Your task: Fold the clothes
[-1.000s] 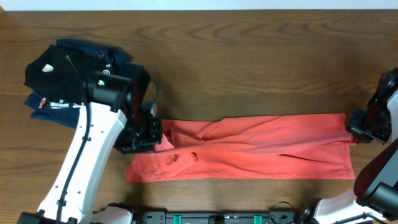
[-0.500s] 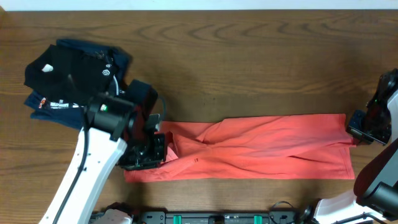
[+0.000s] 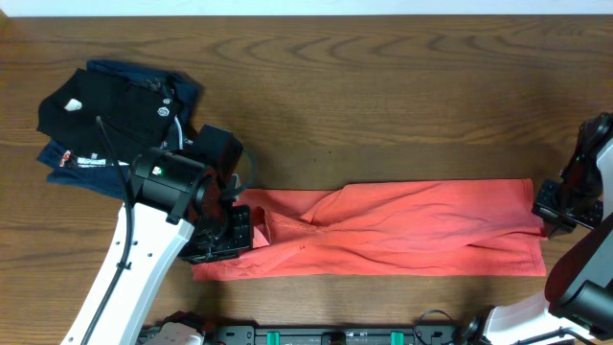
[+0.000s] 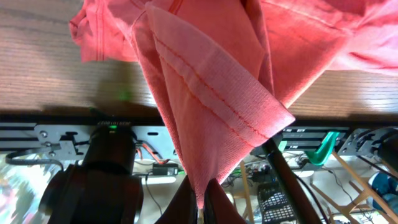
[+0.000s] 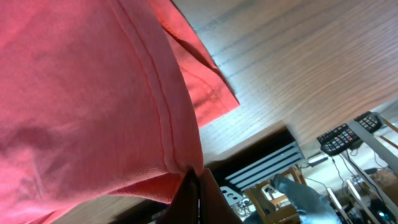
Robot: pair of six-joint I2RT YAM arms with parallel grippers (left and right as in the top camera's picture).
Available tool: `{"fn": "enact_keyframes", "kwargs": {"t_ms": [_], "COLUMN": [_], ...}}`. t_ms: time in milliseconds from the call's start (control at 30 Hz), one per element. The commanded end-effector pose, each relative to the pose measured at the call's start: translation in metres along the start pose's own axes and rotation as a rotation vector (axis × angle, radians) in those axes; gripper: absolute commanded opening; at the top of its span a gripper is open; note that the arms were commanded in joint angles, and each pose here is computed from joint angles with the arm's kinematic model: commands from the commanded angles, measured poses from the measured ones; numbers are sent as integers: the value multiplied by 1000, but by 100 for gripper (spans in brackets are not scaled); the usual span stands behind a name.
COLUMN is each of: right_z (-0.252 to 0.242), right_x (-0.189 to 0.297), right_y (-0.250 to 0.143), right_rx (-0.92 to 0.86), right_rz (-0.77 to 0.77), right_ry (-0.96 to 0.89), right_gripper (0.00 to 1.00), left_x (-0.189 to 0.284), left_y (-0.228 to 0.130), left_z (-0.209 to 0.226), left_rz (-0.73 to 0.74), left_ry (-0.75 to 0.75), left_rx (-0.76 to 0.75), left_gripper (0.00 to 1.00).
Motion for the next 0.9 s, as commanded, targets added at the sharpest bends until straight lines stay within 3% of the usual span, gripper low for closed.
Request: {"fn": "enact_keyframes", "kwargs": {"t_ms": [0, 200, 500, 667, 867], "right_z": [-10, 1, 4, 1, -5], "right_x": [6, 13, 78, 82, 54], "right_y": [3, 22, 40, 32, 19], "right_rx": [-39, -83, -88, -75, -44], "right_rz": [-37, -128, -278, -245, -146], "right_ry": [-24, 82, 207, 194, 95], "right_gripper": [1, 1, 1, 1, 1], "left_x": [-1, -1, -1, -1, -1], "left_y": [-2, 2, 3, 3, 3], "left_z": [5, 8, 7, 7, 8], "left_rz": [11, -13, -16, -16, -15], "left_ry": [48, 71, 70, 70, 70], "left_rx": [15, 13, 12, 12, 12], "left_gripper": [6, 6, 6, 6, 6]}}
Point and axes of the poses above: each gripper's point midway between its finger pads, its own x axis back along the fingers, its own z axis along the line the jaws close on, y = z × x, the point moved 6 cm from there along x, back along the fingers, and after that the axes turned 9 degrees about -x, right-handed, at the moved point
